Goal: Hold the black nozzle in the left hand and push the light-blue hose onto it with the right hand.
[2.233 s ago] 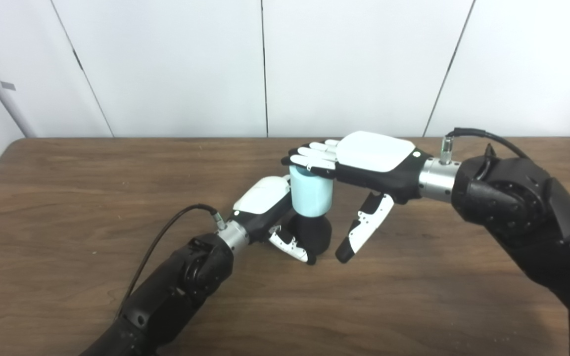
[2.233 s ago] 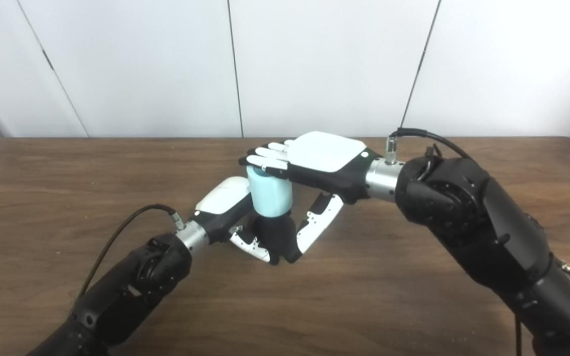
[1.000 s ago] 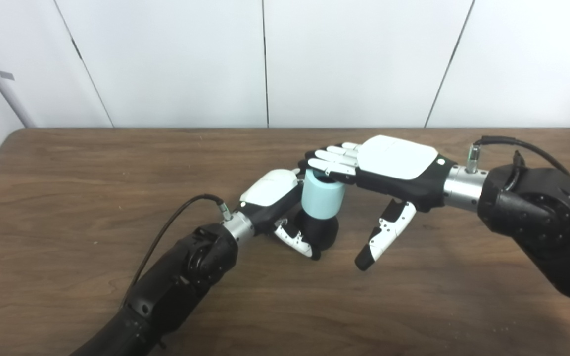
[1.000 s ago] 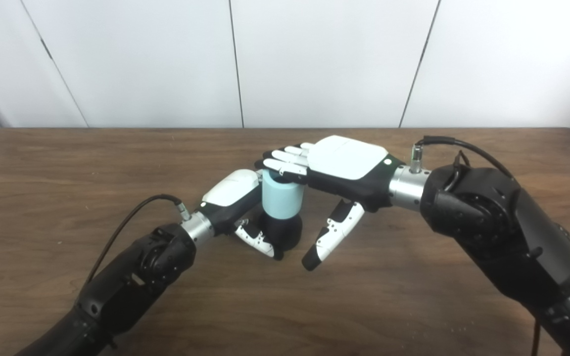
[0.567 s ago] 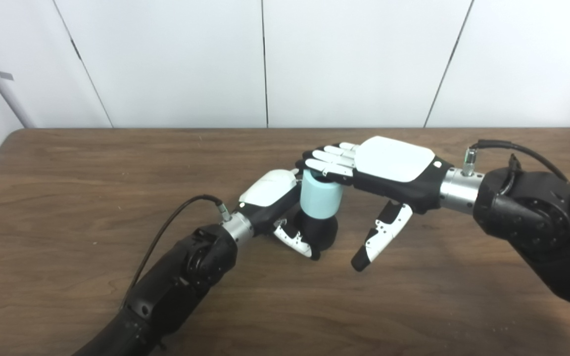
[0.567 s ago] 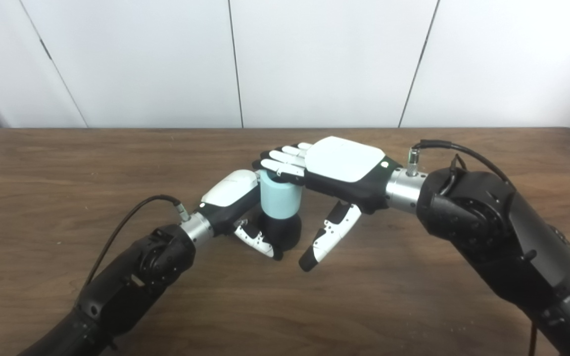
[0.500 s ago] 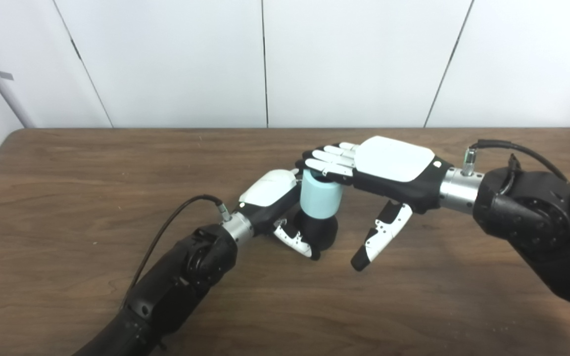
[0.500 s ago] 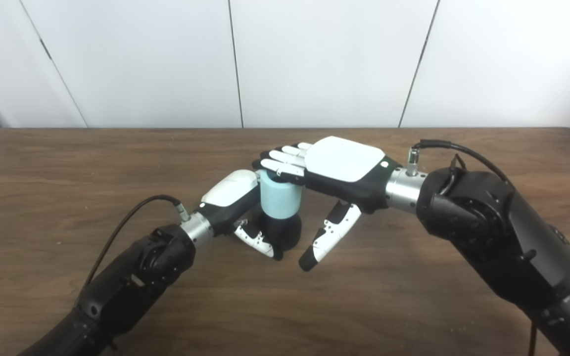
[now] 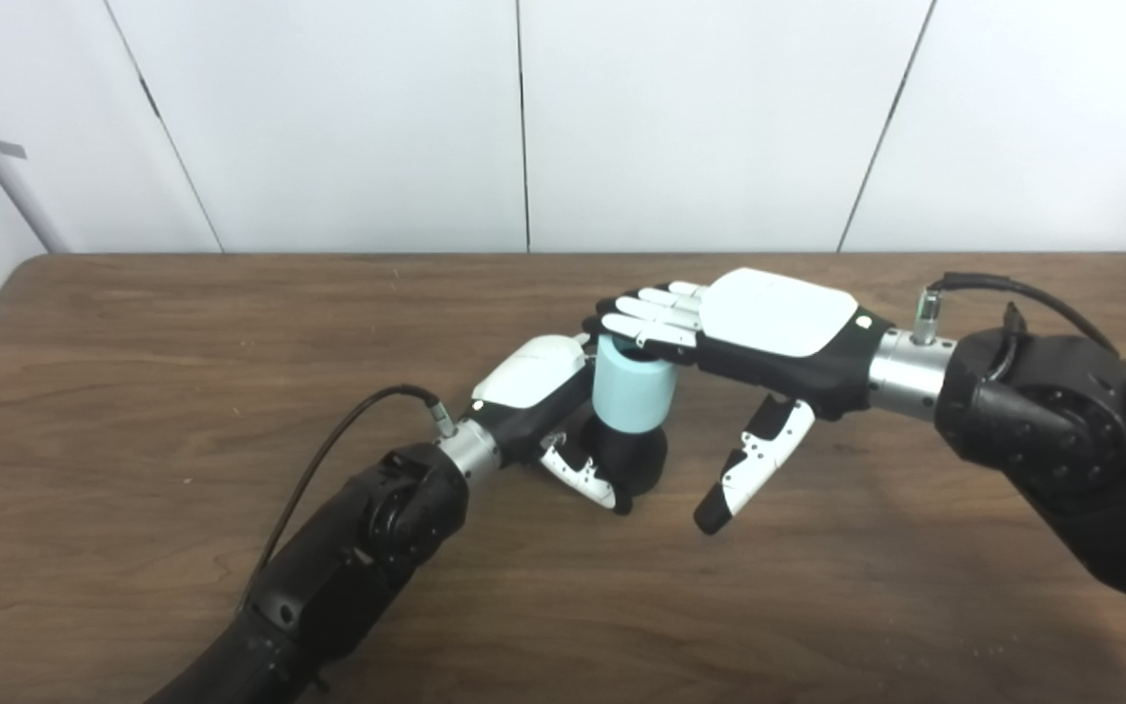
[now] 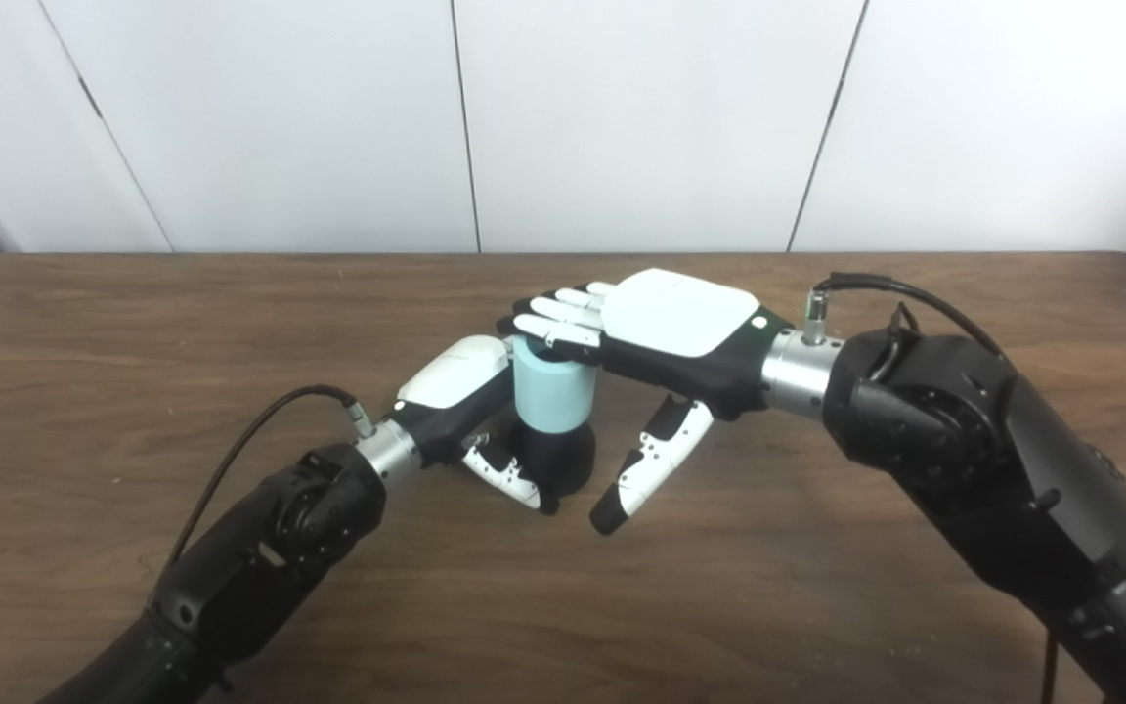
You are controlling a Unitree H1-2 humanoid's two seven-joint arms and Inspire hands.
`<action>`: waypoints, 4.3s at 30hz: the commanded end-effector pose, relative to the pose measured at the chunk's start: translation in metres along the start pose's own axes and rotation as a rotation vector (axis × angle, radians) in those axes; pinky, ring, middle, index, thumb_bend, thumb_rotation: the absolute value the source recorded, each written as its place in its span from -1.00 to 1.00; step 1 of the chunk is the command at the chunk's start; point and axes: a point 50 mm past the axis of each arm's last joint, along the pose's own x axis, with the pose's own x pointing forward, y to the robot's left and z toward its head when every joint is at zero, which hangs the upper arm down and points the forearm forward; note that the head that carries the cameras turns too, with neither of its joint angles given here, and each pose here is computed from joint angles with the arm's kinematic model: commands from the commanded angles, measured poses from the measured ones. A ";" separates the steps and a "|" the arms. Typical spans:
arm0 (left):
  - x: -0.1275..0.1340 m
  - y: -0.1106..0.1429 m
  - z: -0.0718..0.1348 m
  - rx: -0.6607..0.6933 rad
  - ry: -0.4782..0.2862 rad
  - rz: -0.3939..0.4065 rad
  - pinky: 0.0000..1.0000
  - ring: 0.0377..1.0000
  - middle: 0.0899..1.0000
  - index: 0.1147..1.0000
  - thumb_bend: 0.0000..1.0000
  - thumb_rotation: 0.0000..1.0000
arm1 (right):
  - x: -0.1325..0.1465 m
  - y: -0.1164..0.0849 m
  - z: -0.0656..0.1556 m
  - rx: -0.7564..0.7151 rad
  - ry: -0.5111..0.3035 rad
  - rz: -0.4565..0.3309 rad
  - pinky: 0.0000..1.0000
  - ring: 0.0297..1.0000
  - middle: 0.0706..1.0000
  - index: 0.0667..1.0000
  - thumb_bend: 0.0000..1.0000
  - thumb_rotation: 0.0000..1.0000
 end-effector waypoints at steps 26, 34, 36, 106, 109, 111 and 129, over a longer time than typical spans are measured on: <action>-0.013 -0.023 -0.018 0.045 0.081 -0.151 0.98 0.17 -0.10 -0.19 0.05 -1.00 | -0.021 -0.008 -0.021 0.358 0.181 -0.289 0.46 0.80 1.00 1.00 0.52 -0.93; -0.013 -0.020 -0.017 0.038 0.081 -0.145 0.98 0.16 -0.10 -0.18 0.05 -1.00 | -0.028 0.015 -0.023 0.398 0.302 -0.270 0.35 0.64 0.82 0.83 0.52 -1.00; -0.013 -0.020 -0.018 0.037 0.081 -0.144 0.98 0.16 -0.11 -0.18 0.05 -1.00 | -0.027 0.026 -0.023 0.444 0.343 -0.343 0.25 0.52 0.68 0.71 0.51 -1.00; -0.079 0.041 -0.019 -0.972 0.146 0.635 0.12 0.29 0.28 0.37 0.28 -0.76 | -0.031 0.099 -0.024 1.015 0.440 -1.003 -0.07 0.21 0.40 0.42 0.40 -0.75; -0.081 0.040 -0.019 -1.001 0.121 0.609 0.15 0.32 0.29 0.38 0.31 -0.68 | -0.031 0.105 -0.022 1.060 0.418 -1.053 -0.09 0.21 0.40 0.42 0.37 -0.68; -0.083 0.039 -0.019 -1.005 0.109 0.592 0.15 0.33 0.30 0.38 0.32 -0.67 | -0.032 0.108 -0.022 1.077 0.414 -1.073 -0.08 0.21 0.40 0.43 0.37 -0.66; -0.105 0.043 -0.022 -0.915 0.122 0.618 0.16 0.31 0.28 0.35 0.31 -0.69 | -0.049 0.120 -0.017 1.102 0.439 -1.086 -0.03 0.19 0.41 0.46 0.39 -0.56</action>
